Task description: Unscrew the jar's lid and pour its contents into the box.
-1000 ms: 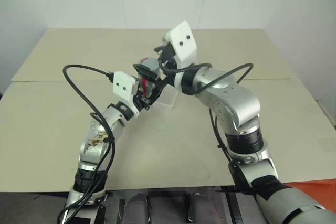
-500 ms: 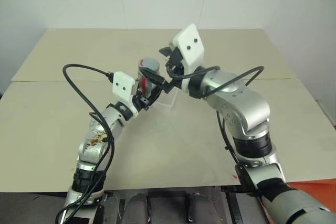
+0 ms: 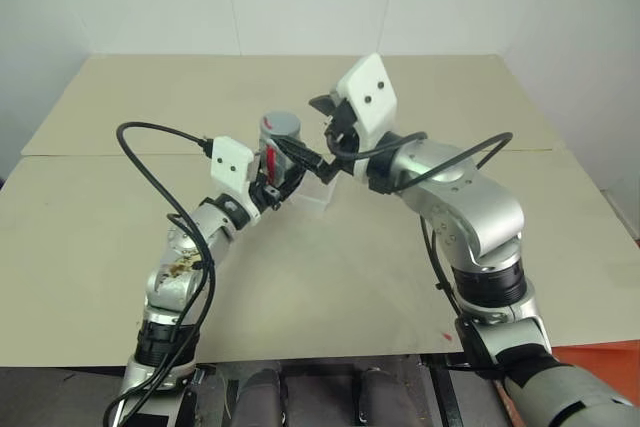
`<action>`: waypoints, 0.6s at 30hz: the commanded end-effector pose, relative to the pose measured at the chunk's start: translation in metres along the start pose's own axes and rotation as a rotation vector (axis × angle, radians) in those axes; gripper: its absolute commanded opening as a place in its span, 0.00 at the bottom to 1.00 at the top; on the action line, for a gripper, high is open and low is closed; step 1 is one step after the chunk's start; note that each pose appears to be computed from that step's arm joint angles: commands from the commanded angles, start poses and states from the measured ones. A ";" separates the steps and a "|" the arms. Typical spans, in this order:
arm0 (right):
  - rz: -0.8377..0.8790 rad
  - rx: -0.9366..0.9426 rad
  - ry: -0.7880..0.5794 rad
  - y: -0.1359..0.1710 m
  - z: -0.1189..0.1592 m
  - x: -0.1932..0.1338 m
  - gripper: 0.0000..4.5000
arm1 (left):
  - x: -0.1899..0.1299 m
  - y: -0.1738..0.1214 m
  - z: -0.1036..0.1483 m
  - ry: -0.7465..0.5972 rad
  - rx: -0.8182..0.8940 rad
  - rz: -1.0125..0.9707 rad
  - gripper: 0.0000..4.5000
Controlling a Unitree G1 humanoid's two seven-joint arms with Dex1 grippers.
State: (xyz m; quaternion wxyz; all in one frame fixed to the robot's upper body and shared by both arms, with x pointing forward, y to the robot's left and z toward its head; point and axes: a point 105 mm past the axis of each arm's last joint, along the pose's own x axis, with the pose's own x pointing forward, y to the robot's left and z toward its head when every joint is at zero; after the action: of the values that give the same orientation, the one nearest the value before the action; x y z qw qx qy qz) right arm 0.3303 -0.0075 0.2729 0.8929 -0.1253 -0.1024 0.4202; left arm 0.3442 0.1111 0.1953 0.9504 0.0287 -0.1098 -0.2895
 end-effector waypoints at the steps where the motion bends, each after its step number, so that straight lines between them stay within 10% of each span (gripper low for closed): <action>1: -0.064 -0.008 -0.016 -0.015 0.005 -0.009 0.98 | -0.001 0.000 0.023 -0.085 0.038 -0.012 0.64; 18: -0.045 -0.003 -0.027 -0.020 0.006 -0.021 0.98 | -0.004 0.001 0.022 -0.080 0.040 -0.025 0.64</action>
State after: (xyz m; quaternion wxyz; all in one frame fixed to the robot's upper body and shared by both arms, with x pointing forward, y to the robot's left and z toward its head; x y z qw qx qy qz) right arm 0.3379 -0.0286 0.2689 0.9055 -0.1240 -0.0896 0.3959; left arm 0.3432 0.1146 0.1992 0.9486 0.0300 -0.1198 -0.2915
